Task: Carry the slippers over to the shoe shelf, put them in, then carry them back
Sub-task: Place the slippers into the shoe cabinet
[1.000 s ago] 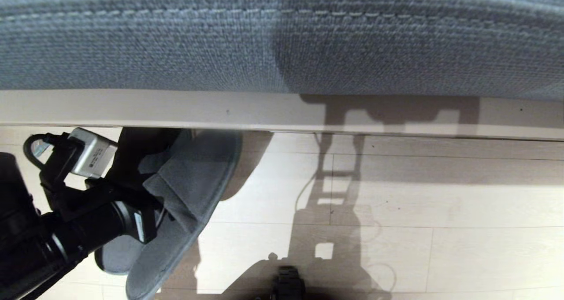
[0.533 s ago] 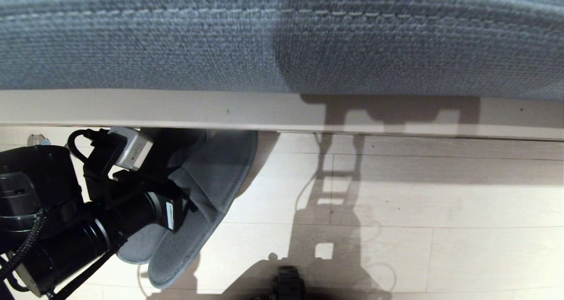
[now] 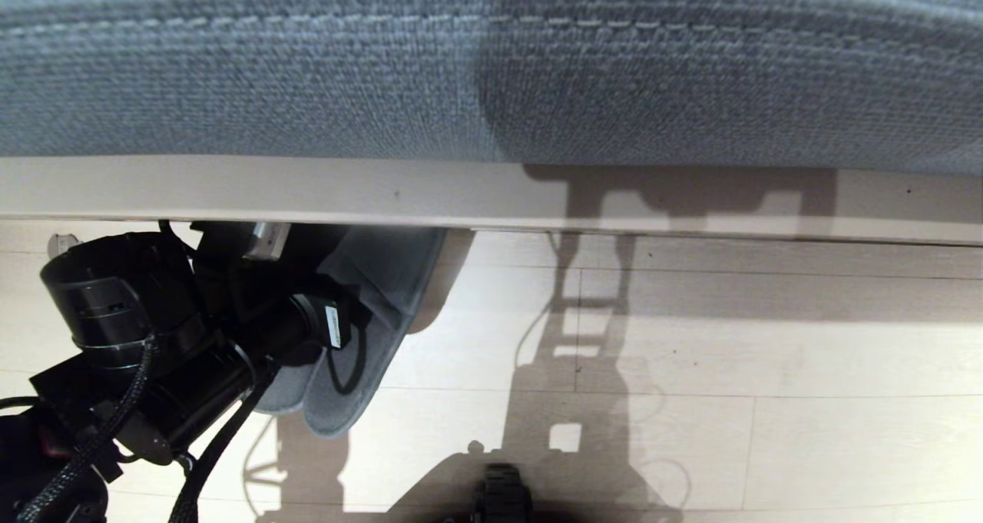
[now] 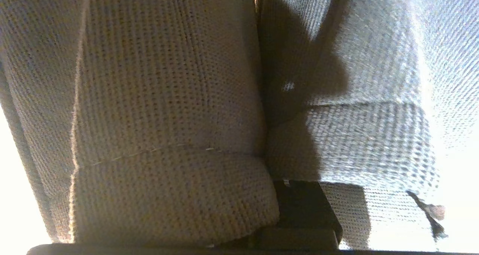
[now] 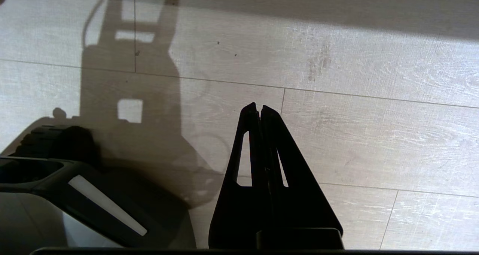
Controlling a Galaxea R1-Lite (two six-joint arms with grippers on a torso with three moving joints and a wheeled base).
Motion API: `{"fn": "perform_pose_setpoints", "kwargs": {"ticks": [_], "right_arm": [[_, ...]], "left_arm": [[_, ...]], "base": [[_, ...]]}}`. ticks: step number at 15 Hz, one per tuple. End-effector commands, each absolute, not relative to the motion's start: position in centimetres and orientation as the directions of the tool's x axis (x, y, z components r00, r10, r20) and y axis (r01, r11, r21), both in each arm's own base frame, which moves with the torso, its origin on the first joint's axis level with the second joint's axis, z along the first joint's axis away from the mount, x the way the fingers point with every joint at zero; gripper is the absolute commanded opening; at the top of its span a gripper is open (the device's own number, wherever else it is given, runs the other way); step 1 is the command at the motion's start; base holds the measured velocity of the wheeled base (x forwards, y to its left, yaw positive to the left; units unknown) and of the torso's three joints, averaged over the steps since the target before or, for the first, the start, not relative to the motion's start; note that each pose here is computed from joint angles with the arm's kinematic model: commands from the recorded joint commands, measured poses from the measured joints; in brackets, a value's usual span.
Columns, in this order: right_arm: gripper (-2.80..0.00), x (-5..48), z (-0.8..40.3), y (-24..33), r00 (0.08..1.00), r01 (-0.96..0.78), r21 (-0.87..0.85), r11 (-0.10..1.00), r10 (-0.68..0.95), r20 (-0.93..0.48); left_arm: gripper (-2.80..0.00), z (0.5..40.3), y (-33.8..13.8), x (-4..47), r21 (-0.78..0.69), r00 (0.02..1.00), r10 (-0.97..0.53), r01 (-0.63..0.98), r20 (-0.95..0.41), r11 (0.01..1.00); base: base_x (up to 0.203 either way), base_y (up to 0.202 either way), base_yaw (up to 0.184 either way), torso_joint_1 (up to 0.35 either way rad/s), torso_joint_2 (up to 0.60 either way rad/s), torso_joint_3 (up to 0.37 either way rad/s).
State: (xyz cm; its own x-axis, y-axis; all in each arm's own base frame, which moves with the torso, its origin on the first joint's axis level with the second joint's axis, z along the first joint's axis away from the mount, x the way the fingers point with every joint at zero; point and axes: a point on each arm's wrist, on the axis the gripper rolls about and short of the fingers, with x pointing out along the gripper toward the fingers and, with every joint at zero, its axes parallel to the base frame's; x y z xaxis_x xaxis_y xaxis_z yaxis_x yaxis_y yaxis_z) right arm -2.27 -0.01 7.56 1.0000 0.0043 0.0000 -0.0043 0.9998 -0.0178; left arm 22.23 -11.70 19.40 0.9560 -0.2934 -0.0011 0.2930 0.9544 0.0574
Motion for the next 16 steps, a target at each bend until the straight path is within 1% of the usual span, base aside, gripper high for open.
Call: {"fn": "perform_pose_setpoints", "kwargs": {"ticks": [1, 4, 7, 13, 16], "right_arm": [[-2.80, -2.3, 7.6, 0.0, 1.000, -0.005, -0.018, 1.000, 0.005, 0.000], [-2.80, -2.3, 7.6, 0.0, 1.000, -0.005, -0.018, 1.000, 0.005, 0.000], [-2.80, -2.3, 7.6, 0.0, 1.000, -0.005, -0.018, 1.000, 0.005, 0.000], [-2.80, -2.3, 7.6, 0.0, 1.000, -0.006, -0.018, 1.000, 0.006, -0.002], [-2.80, -2.3, 7.6, 0.0, 1.000, -0.005, -0.018, 1.000, 0.005, -0.002]], "left_arm": [[-2.80, 18.9, -12.1, 23.1, 0.060, 0.963, -0.271, 0.271, -0.007, 0.961], [-2.80, 18.8, -13.0, 24.3, 0.047, 0.963, -0.263, 0.260, 0.055, 0.964], [-2.80, 19.1, -15.0, 25.6, 0.023, 0.964, -0.228, 0.227, 0.135, 0.974], [-2.80, 19.8, -17.2, 28.0, 0.008, 0.966, -0.184, 0.186, 0.180, 0.982], [-2.80, 19.8, -18.6, 29.4, -0.010, 0.972, -0.134, 0.139, 0.194, 0.990]], "base": [[0.000, 0.000, 0.000, 0.000, 0.00, 0.000], [0.000, 0.000, 0.000, 0.000, 0.00, 0.000], [0.000, 0.000, 0.000, 0.000, 0.00, 0.000], [0.000, 0.000, 0.000, 0.000, 0.00, 0.000], [0.000, 0.000, 0.000, 0.000, 0.00, 0.000]]}}
